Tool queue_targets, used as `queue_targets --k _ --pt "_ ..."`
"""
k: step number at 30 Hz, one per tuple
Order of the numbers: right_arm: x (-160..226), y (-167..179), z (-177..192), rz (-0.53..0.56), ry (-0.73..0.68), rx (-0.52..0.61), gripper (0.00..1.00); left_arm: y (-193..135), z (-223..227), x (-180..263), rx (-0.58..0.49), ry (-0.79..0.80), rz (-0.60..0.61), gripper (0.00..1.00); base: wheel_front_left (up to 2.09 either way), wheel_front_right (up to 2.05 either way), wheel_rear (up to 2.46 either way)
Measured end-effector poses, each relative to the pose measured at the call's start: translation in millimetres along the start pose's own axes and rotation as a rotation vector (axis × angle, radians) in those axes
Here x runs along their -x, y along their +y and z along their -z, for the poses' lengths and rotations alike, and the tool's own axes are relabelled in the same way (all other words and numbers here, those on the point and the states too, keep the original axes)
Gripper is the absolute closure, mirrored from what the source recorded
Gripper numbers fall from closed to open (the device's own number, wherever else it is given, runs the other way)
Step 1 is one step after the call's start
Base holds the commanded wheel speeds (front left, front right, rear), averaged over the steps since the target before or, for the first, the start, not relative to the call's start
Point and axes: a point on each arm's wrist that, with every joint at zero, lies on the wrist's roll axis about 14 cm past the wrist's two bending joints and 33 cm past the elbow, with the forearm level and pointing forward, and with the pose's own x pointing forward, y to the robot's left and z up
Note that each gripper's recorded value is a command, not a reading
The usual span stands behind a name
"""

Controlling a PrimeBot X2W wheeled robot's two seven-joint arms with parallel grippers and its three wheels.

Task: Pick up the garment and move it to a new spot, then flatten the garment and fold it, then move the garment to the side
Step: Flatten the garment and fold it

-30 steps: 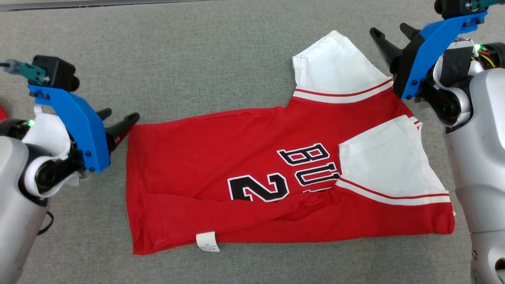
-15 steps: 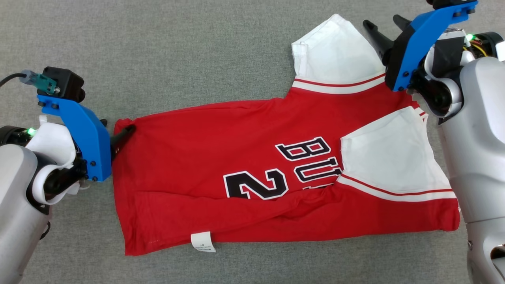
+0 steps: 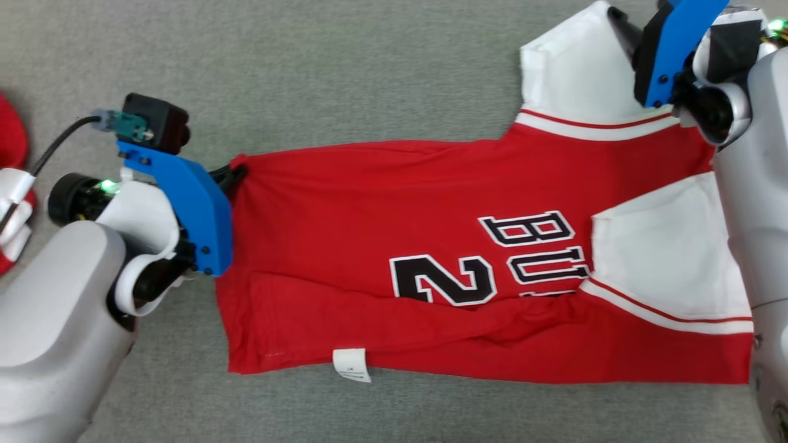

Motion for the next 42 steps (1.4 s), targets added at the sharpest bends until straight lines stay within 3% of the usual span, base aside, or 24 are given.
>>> queue_targets --k 10,11,12,13,14,24,31,42 --pt "-34 22 28 -0.032 0.147 0.031 0.00 -16 2 -1 -0.005 -0.060 0.056 1.00 0.00 0.00 0.00" --pt "-34 23 28 -0.039 0.150 0.018 0.18 -17 2 -2 -0.007 -0.065 0.058 1.00 0.00 0.00 0.00" --pt "-35 25 29 -0.043 0.156 0.022 0.70 -17 2 -2 -0.007 -0.072 0.059 1.00 0.00 0.00 0.00" --pt "-34 24 28 -0.042 0.149 0.029 0.91 -17 1 -3 -0.010 -0.078 0.057 1.00 0.00 0.00 0.00" --pt "-34 23 26 -0.040 0.137 0.036 1.00 -16 1 -4 -0.018 -0.087 0.053 1.00 0.00 0.00 0.00" --pt "-8 2 -32 -0.014 -0.173 0.045 1.00 -3 -29 -9 -0.020 -0.263 -0.041 1.00 0.00 0.00 0.00" --pt "24 -7 -35 -0.025 -0.258 0.047 1.00 0 -40 3 -0.020 -0.365 -0.084 1.00 0.00 0.00 0.00" --pt "88 6 -1 -0.119 -0.305 0.002 1.00 -25 -29 32 -0.085 -0.482 -0.063 1.00 0.00 0.00 0.00"
